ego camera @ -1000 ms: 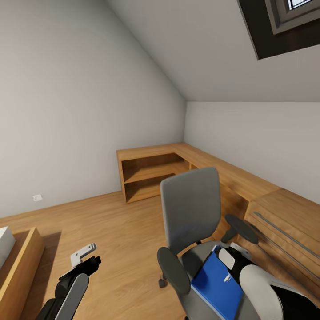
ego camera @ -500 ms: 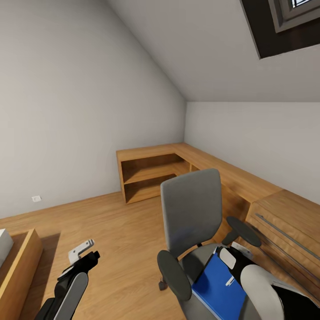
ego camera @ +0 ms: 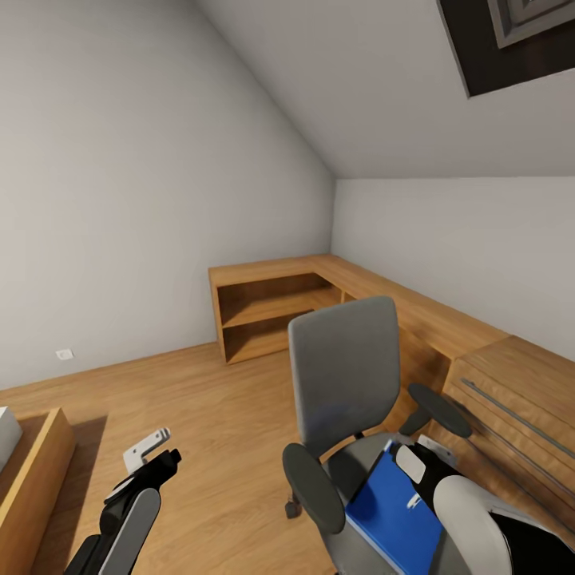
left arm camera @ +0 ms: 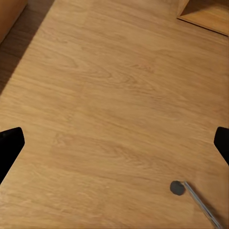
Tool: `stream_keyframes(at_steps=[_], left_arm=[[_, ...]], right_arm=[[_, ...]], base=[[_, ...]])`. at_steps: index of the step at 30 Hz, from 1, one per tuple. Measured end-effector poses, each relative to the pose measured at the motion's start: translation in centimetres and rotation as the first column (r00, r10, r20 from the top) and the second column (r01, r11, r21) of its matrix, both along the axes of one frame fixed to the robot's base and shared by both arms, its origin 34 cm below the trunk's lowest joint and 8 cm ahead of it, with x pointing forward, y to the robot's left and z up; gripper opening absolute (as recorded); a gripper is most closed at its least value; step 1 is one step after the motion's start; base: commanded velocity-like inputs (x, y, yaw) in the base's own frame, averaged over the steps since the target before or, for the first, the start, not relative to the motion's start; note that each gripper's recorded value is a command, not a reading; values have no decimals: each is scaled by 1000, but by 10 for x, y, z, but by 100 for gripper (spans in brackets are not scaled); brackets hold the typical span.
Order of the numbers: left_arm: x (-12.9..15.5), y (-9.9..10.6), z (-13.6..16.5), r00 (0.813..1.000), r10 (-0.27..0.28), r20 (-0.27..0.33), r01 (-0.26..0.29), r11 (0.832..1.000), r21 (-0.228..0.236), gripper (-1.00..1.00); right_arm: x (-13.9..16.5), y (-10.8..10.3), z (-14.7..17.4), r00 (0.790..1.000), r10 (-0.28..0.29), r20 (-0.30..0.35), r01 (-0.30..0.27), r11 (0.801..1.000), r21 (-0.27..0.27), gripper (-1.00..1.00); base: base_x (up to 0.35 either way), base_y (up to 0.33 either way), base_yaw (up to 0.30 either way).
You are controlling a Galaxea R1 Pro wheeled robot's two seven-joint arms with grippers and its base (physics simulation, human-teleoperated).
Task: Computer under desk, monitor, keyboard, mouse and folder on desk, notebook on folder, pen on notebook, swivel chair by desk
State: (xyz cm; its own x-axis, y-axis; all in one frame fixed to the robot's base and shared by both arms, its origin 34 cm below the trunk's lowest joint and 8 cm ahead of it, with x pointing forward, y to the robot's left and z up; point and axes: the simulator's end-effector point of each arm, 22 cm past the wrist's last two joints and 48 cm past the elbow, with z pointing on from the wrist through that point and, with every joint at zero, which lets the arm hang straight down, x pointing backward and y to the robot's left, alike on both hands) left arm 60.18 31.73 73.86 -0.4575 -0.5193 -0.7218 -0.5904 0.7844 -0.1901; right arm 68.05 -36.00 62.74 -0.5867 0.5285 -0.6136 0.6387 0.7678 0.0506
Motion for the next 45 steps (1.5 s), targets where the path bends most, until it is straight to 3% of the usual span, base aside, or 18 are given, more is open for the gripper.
stream_keyframes(at_steps=[18, 23, 34, 45], left_arm=[[-2, 0, -24, 1000, -1, -1, 1, 1000, 0, 100], [-2, 0, -24, 1000, -1, -1, 1, 1000, 0, 100], [-3, 0, -26, 1000, -1, -1, 1, 1000, 0, 100], [-3, 0, -33, 1000, -1, 0, 1, 1000, 0, 100]], right_arm=[[-4, -5, -25, 1000, -4, -8, 4, 1000, -1, 100], [-9, -13, -27, 999, -7, -33, 7, 1000, 2, 100], [-25, -4, -42, 993, 13, -120, -6, 998, 56, 100], [-27, -6, -50, 992, 13, -127, -5, 998, 58, 100]], base=[[0, 0, 0], [0, 0, 0], [0, 0, 0], [0, 0, 0]])
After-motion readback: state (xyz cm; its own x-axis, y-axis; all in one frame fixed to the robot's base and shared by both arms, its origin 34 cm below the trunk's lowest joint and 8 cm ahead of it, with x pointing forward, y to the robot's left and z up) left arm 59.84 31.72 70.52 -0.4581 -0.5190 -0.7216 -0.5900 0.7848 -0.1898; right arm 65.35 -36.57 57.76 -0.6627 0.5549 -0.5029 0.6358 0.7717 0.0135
